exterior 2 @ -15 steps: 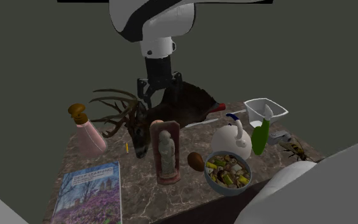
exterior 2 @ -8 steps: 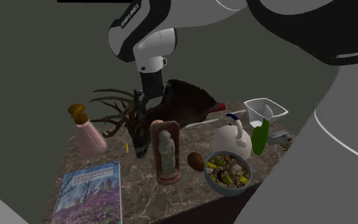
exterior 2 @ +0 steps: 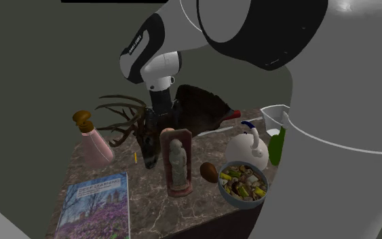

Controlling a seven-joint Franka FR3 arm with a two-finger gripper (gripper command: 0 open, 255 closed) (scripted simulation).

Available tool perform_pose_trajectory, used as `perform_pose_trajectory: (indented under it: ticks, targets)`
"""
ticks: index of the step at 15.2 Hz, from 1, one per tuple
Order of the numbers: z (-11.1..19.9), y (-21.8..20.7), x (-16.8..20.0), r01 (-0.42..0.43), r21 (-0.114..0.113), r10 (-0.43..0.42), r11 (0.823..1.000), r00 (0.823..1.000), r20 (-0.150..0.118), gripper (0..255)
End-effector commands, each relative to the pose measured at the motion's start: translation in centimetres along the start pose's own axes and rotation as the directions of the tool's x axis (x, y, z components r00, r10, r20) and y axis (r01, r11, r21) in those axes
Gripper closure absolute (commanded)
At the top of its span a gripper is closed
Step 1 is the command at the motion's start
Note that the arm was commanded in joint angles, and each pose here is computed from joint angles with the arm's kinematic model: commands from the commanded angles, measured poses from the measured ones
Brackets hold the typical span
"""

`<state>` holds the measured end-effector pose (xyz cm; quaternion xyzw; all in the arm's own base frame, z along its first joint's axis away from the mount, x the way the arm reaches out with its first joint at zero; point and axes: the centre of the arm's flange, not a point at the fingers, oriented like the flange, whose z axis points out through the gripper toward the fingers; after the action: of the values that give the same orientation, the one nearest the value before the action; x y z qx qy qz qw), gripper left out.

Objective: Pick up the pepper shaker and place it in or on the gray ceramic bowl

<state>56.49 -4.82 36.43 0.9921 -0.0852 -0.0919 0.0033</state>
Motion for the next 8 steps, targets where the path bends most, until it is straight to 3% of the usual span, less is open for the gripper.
perform_pose_trajectory:
  ticks: [1,8]
  targets:
    - [1.0,0.0,0.1,0.0,0.0,0.0,1.0,1.0,0.0,0]
    - [2.9,0.0,0.1,0.0,0.0,0.0,1.0,1.0,0.0,0]
